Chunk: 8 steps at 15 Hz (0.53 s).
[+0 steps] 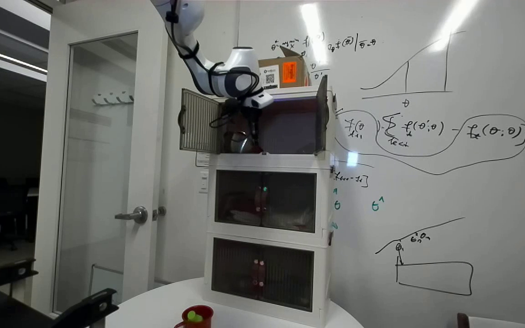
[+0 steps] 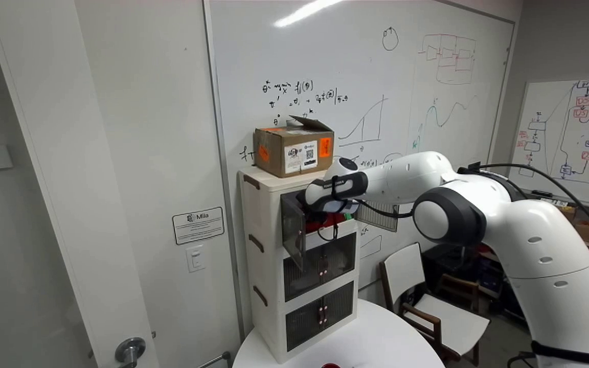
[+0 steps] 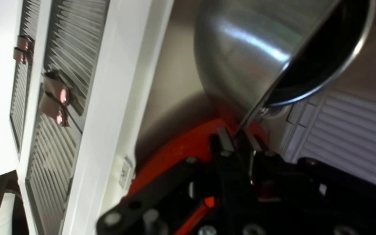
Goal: Move the silver bowl to the table
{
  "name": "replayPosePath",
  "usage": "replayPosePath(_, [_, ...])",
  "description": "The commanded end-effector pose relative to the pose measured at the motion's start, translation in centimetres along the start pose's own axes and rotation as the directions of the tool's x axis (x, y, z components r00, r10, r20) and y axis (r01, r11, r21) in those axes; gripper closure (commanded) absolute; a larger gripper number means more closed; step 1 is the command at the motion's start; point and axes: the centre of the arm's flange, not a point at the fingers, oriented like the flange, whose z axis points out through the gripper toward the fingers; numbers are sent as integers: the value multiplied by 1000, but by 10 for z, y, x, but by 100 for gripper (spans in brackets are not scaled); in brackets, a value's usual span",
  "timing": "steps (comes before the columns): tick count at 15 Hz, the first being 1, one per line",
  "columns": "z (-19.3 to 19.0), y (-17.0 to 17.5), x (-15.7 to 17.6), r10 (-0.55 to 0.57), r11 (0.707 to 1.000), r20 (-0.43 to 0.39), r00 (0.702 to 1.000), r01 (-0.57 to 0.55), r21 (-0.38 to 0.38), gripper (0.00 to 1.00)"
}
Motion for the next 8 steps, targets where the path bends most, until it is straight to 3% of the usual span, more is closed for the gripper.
replayPosePath(1, [14, 3, -23, 21, 999, 114, 993, -16, -43, 97])
replayPosePath(2, [16, 5, -27, 3, 998, 144, 990, 5, -56, 97])
replayPosePath(3, [17, 5, -30, 0, 998, 159, 987, 11, -64, 64])
replayPosePath(4, [18, 6, -32, 1, 997, 172, 985, 11, -73, 63])
replayPosePath(8, [23, 4, -41, 2, 996, 214, 977, 17, -87, 34])
